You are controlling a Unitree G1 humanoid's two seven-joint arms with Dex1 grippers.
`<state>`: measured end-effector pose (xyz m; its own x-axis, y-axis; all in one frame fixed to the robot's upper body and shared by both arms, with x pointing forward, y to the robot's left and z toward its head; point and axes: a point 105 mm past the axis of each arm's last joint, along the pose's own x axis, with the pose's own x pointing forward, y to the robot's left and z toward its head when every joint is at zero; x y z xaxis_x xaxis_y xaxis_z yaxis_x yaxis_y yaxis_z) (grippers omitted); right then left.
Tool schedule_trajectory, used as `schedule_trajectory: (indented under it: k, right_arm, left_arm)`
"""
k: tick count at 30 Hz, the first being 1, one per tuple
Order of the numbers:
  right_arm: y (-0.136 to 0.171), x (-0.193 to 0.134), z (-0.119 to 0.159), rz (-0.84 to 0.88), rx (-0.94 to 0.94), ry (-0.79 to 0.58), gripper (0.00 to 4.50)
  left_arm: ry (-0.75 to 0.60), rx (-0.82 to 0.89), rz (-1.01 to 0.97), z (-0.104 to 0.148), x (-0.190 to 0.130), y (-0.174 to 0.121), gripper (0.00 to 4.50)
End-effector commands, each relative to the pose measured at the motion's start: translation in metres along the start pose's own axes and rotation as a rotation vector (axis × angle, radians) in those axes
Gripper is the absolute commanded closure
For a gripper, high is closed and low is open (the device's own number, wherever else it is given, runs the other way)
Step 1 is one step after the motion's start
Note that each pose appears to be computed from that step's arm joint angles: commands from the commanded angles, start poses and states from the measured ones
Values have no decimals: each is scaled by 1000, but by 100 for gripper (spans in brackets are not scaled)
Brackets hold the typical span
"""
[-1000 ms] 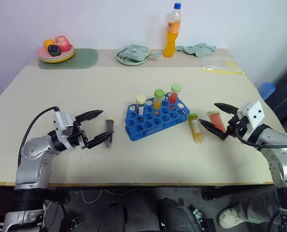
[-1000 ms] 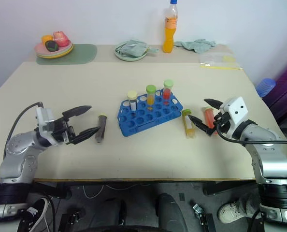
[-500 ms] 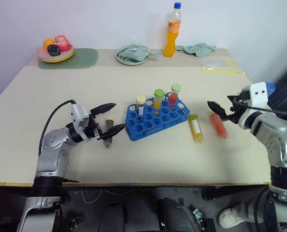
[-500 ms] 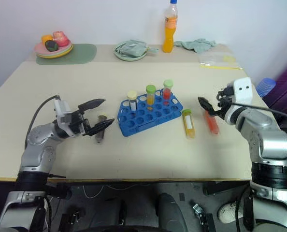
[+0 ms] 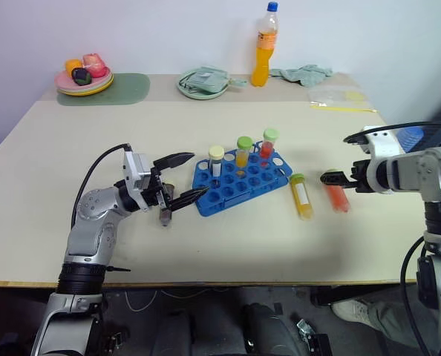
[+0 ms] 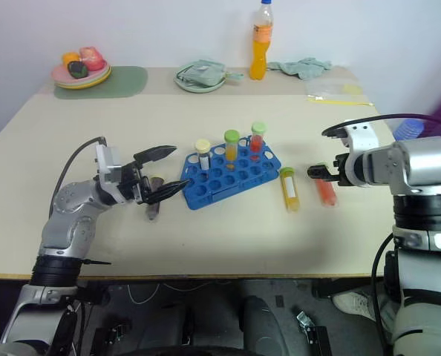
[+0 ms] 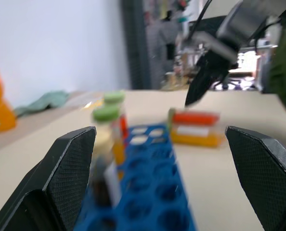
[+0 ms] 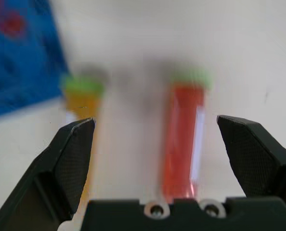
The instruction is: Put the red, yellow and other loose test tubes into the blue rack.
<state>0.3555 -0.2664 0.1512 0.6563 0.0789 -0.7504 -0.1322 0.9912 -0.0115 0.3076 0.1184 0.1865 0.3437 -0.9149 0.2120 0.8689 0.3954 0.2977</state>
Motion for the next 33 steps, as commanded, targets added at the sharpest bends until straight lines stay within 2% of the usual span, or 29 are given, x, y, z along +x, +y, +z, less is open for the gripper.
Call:
schedule_trajectory:
  k: [1,10,18,21,26,27,30,33]
  right_arm:
    - [-12,2,12,-35,-25,-19,0]
    - [-25,27,17,-57,-48,9,0]
    - [-21,41,19,-33,-72,42,0]
    - [-19,43,14,-14,-65,72,82]
    - [-16,44,14,-1,-84,81,342]
    - [-17,43,16,-2,-86,74,368]
    - [-17,37,29,14,-64,9,368]
    - [-11,19,60,62,-135,-198,368]
  left_arm:
    - [-27,10,-19,14,-2,-6,7]
    - [-7,8,15,15,-11,-16,7]
    - [2,6,50,12,-18,-20,7]
    - [4,7,61,11,-20,-20,0]
    - [7,10,68,9,-21,-20,0]
    - [7,9,69,9,-21,-20,0]
    - [7,9,70,8,-21,-19,0]
    - [5,12,70,8,-20,-17,0]
